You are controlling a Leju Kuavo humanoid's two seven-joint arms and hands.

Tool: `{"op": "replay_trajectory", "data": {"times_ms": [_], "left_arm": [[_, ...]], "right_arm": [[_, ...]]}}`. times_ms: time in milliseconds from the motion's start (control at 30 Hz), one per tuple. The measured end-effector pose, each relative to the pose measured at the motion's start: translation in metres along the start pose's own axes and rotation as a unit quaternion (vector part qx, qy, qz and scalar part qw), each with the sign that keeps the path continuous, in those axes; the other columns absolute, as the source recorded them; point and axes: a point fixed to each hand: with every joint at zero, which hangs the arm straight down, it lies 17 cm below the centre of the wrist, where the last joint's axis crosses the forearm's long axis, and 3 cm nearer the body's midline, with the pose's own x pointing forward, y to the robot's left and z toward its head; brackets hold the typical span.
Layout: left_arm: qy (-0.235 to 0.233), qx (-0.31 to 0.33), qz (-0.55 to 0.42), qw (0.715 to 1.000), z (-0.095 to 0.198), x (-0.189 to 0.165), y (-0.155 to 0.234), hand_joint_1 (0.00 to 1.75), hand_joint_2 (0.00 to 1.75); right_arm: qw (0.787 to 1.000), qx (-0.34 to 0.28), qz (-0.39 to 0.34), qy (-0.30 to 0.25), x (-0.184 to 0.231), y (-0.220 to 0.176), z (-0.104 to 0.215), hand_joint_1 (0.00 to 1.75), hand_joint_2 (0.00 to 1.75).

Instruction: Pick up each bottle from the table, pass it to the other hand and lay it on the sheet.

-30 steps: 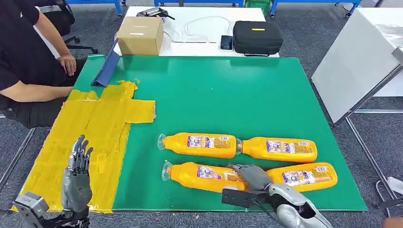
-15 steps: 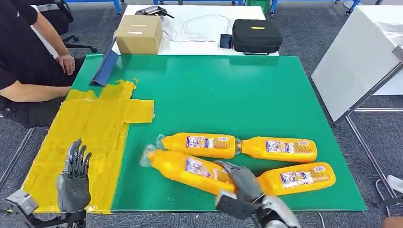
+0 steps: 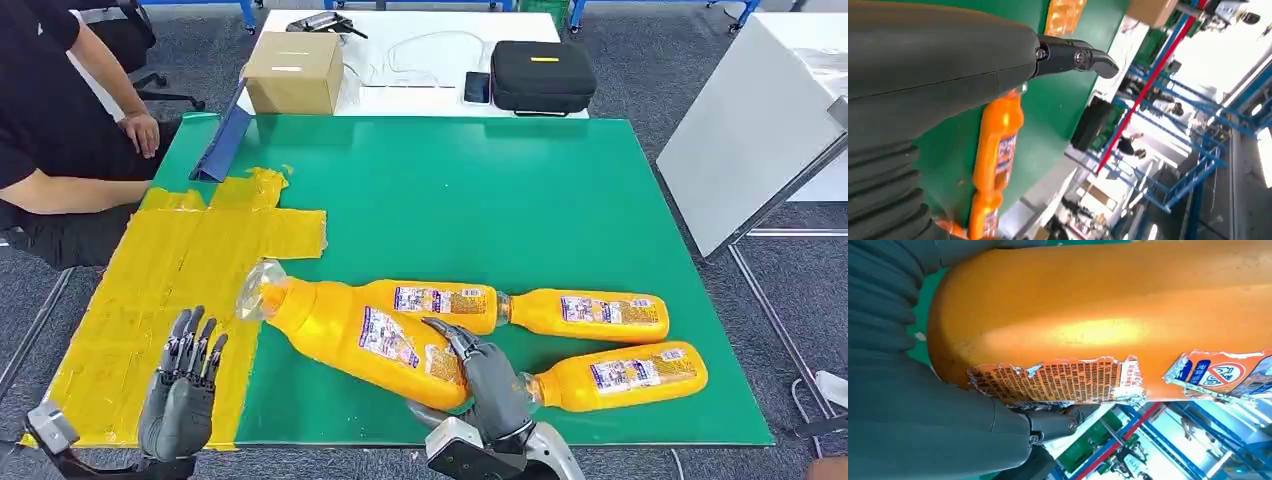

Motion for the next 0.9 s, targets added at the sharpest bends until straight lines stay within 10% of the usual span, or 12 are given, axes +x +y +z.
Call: {"op": "replay_trajectory", "data": {"times_ms": [900], "left_arm": [[0.011,-0.131,0.104,0.986,0.017,-0.013,-0.089,0.00,1.75]], "right_arm": [[0.994,0.094,-0.061,-0.003,0.022,0.081,-0.037,1.75,1.75]]}}
